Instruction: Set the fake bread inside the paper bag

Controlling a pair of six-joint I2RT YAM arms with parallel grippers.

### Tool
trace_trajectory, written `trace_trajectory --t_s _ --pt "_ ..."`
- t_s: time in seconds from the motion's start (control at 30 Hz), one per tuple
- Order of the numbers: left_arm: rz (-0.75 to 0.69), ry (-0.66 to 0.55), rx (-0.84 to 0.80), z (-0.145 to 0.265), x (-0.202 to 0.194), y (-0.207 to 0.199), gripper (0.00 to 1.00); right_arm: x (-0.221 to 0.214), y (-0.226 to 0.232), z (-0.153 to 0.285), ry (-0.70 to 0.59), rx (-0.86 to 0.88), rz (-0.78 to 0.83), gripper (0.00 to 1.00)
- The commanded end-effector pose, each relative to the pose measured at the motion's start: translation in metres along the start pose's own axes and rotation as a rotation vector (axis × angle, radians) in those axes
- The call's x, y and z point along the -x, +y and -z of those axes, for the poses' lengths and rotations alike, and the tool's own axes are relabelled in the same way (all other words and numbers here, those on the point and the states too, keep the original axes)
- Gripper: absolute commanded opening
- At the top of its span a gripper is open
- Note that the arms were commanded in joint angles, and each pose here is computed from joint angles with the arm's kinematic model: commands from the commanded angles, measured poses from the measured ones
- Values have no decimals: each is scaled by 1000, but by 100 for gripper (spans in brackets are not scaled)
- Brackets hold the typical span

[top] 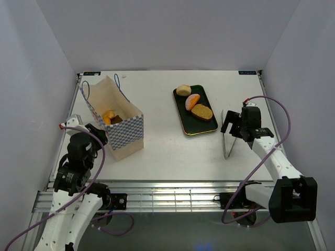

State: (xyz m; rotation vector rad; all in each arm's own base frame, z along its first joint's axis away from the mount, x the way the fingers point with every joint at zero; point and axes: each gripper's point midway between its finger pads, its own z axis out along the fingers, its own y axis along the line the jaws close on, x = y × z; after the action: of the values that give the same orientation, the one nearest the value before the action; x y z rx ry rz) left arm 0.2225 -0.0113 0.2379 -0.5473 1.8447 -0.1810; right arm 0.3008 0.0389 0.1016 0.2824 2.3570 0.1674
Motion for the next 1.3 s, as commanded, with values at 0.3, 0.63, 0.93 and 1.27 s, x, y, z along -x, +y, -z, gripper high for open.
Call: trace_trajectory --t_s 0.3,0.63,0.93,1.27 --pt "43 -111 58 32 51 5 60 66 70 68 -262 373 -12 90" --pt "-4 -189 30 43 91 -8 61 97 96 118 -348 365 22 90" --pt "-49 -197 -17 36 100 -24 72 95 118 141 -417 309 104 90" --pt "-74 -195 -31 33 109 -33 84 87 118 132 -413 245 168 90"
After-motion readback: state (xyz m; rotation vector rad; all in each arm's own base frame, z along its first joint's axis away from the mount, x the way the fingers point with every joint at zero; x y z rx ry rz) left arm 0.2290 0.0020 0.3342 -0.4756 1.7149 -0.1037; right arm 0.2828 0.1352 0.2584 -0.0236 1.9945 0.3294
